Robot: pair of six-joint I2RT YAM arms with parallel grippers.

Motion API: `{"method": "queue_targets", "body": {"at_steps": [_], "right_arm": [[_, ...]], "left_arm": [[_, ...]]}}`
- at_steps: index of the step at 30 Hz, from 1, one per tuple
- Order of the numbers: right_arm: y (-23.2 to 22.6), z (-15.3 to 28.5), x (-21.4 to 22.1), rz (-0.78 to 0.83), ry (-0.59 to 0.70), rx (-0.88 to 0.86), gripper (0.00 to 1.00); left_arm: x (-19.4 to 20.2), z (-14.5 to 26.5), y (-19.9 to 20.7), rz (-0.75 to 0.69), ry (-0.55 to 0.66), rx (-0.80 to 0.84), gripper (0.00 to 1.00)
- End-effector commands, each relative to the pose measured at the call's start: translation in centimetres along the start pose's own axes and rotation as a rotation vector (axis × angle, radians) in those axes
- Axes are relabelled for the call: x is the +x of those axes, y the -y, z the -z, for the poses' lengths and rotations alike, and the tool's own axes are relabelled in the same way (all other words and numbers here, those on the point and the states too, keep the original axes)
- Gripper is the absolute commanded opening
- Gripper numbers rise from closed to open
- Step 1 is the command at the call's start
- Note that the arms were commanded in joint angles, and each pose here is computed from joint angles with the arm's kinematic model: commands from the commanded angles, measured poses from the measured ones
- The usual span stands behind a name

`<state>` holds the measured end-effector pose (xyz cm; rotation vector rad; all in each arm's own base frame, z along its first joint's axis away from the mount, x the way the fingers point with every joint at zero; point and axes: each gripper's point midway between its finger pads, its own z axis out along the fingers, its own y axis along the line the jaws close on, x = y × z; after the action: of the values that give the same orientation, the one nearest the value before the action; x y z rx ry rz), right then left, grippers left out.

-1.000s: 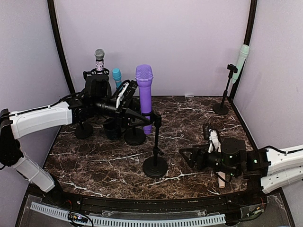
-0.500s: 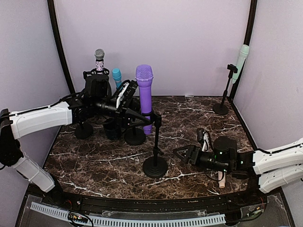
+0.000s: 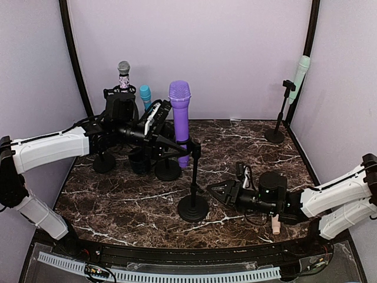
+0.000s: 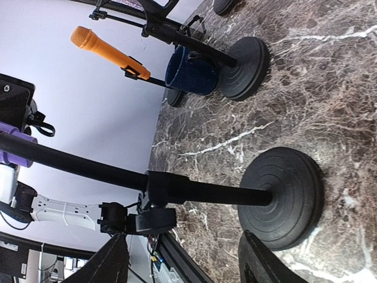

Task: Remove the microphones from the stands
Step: Unscrew the knob on the stand of the microphone stand.

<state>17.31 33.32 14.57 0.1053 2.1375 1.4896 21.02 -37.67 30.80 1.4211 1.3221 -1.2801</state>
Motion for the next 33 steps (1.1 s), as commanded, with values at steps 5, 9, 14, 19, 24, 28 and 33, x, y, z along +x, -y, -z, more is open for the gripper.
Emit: {"method": "queue_targets", "body": {"at_steps": [5,9,14,19,24,28,33], "right_arm": [[-3.6,-1.8,-0.4,-0.038,0.005,-0.149,0.57],[-3.6,-2.5,0.0,-0.036,-0.004,-0.147,0.54],[-3.7,-3.2,0.1,-0.039,-0.006,-0.153,0.52],[-3.8,-3.6,0.3,-0.055,-0.006,-0.165,0.46],[-4.0,-3.8,0.4,-0.065,-0.006,-0.181,0.38],[-4.3,-3.6,0.4,-0.064,-0.002,-0.197,0.31],[-4.2,-3.2,0.4,-0.051,0.006,-0.205,0.2]], "left_arm": [[5.0,-0.1,0.0,0.166,-0.13,-0.035,0.0],[4.8,-0.1,0.0,0.162,-0.128,-0.035,0.0],[4.8,0.0,0.1,0.16,-0.128,-0.035,0.0],[4.8,0.0,0.1,0.16,-0.128,-0.033,0.0],[4.8,0.0,0.1,0.159,-0.128,-0.033,0.0],[4.8,0.0,0.1,0.16,-0.129,-0.033,0.0],[4.8,0.0,0.2,0.159,-0.13,-0.032,0.0]]}}
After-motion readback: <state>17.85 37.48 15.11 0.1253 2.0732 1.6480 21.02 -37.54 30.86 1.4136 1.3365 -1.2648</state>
